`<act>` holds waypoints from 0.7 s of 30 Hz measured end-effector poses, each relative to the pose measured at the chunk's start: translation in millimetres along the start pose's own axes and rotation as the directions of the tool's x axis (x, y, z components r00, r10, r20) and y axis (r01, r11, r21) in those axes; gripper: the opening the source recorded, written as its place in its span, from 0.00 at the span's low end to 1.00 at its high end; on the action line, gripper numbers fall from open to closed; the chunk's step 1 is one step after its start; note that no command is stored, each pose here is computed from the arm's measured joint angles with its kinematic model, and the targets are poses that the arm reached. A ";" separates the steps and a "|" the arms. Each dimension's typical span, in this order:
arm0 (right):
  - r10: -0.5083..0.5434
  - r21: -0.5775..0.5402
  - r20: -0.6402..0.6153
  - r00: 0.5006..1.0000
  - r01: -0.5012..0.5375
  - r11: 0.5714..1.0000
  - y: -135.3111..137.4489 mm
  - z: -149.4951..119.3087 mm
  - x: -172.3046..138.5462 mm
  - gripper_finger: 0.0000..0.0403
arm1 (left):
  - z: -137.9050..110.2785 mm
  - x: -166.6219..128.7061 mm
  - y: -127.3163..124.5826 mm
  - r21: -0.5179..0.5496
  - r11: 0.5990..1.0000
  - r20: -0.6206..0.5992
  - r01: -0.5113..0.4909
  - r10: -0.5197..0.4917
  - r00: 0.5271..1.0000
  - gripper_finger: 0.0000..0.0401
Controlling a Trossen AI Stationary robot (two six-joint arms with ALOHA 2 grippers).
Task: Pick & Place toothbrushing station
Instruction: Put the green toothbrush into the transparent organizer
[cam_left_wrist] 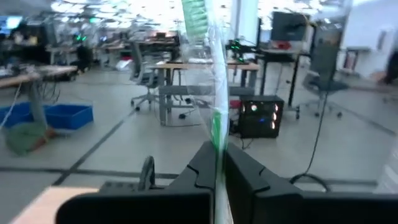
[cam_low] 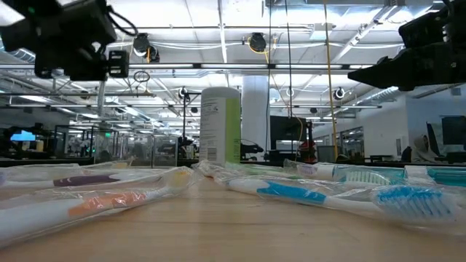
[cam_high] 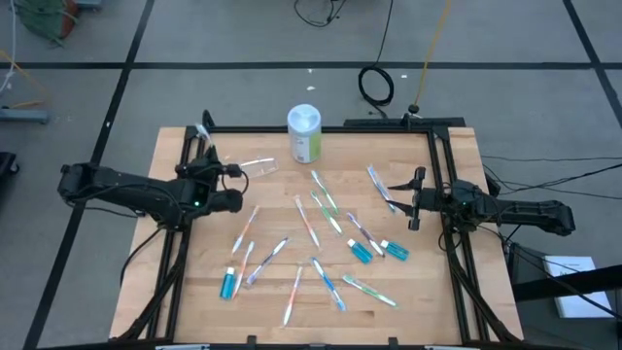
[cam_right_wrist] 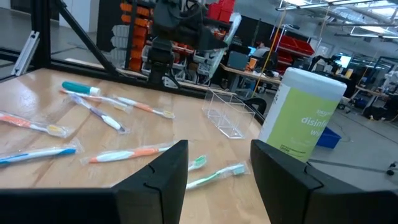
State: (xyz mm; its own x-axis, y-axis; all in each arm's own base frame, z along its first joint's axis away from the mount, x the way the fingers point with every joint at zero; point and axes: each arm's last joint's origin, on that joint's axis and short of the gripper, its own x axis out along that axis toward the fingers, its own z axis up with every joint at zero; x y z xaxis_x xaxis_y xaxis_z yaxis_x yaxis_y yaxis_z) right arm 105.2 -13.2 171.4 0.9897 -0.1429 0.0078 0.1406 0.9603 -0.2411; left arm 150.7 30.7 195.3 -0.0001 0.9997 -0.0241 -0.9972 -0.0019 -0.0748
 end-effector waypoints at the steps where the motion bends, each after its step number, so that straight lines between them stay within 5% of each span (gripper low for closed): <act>1: 0.000 -0.002 0.000 1.000 0.000 1.000 0.0 0.0 0.0 0.42 | -3.9 2.6 0.4 -0.010 1.000 -0.006 -0.013 0.013 1.000 0.04; 6: -0.008 -0.052 -0.001 1.000 0.008 0.999 -0.2 0.0 0.0 0.42 | -15.0 15.8 -3.7 0.009 0.997 -0.011 -0.079 0.079 0.997 0.03; 15: -0.030 -0.170 -0.002 1.000 0.029 0.985 -1.0 0.3 0.0 0.42 | -11.2 41.6 -30.4 0.106 0.994 -0.109 -0.008 0.020 0.994 0.05; 21: -0.031 -0.179 0.000 1.000 0.030 0.983 -1.0 0.5 0.0 0.42 | -34.2 60.7 -33.4 0.196 0.981 -0.196 0.002 0.037 0.980 0.02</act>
State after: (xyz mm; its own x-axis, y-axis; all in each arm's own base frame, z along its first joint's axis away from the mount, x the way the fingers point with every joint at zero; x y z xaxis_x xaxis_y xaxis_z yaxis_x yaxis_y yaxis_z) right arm 105.1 -14.1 172.1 0.9849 -0.1727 0.0149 0.1635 0.8970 -0.4107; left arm 186.6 90.6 162.2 -0.0225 0.9748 -0.2217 -0.9926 0.0048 0.1216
